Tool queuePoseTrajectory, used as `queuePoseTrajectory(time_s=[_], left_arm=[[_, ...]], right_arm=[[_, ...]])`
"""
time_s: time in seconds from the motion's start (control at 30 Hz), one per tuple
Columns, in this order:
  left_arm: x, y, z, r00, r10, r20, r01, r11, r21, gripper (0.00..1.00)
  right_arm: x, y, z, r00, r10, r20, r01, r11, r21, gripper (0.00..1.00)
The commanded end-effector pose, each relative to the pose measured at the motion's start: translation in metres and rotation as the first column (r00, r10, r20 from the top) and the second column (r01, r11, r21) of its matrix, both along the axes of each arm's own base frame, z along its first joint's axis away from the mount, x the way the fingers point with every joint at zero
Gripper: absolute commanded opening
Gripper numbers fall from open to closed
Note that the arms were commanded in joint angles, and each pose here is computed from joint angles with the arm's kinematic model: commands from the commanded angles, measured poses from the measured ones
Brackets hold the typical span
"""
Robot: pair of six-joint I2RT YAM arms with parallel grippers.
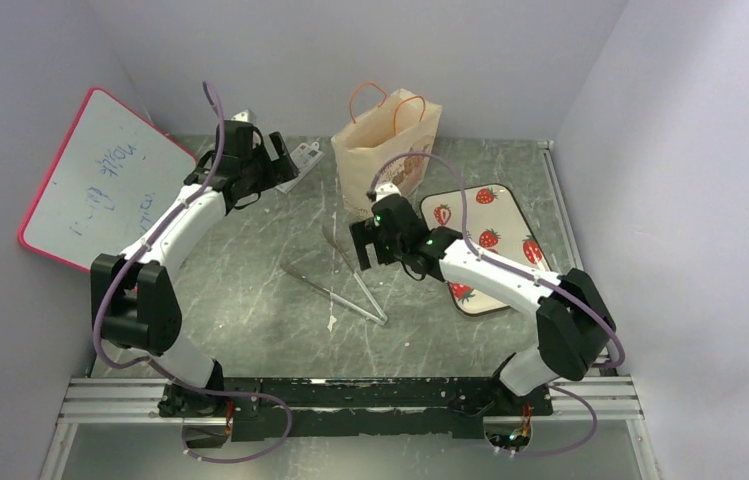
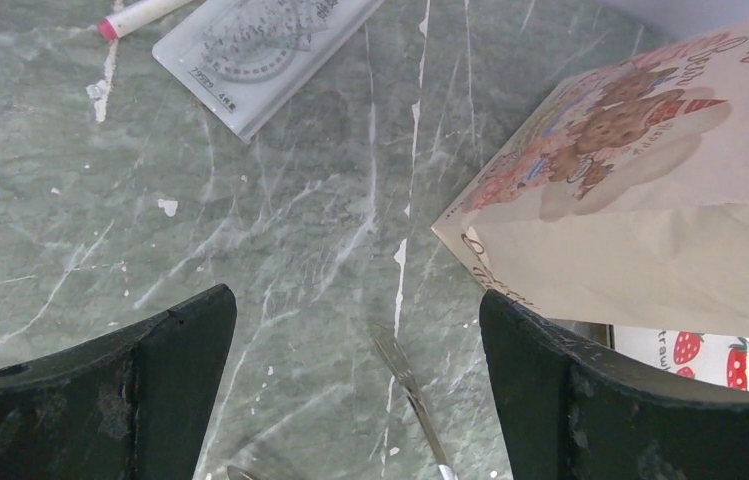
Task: Take the fake bread out of the paper bag
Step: Pick up the clamp at the center of the board.
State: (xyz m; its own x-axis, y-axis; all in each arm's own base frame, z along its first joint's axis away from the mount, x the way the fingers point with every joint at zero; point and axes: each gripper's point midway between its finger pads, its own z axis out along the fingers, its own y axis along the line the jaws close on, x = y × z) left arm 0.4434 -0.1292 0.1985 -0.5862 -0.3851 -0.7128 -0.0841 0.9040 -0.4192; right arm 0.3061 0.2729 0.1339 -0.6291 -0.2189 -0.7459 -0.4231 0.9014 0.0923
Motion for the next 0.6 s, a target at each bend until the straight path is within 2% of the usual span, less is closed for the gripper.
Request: queuePoseTrajectory(time_s=[0.0, 0.13, 0.23, 0.57], left_arm=[[0.018, -0.014, 0.022, 0.994, -0.068, 0.084, 0.069, 0.997, -0.015, 0.97], [0.023, -0.020, 0.028, 0.991, -0.091, 0.095, 0.094, 0.995, -0.027, 0.97], [0.023, -0.021, 0.029, 0.991, -0.100, 0.092, 0.102, 0.994, -0.027, 0.97], [0.027, -0.025, 0.041, 0.981, -0.151, 0.118, 0.152, 0.988, -0.001, 0.97]], right_arm=[[-0.019, -0.001, -0.011, 0.992, 0.118, 0.038, -0.113, 0.988, -0.102, 1.00], [-0.058, 0.006, -0.042, 0.975, 0.221, -0.002, -0.217, 0.954, -0.207, 1.00], [-0.072, 0.009, -0.054, 0.970, 0.244, -0.011, -0.241, 0.949, -0.201, 1.00], [-0.069, 0.017, -0.080, 0.953, 0.304, 0.005, -0.295, 0.930, -0.218, 1.00]])
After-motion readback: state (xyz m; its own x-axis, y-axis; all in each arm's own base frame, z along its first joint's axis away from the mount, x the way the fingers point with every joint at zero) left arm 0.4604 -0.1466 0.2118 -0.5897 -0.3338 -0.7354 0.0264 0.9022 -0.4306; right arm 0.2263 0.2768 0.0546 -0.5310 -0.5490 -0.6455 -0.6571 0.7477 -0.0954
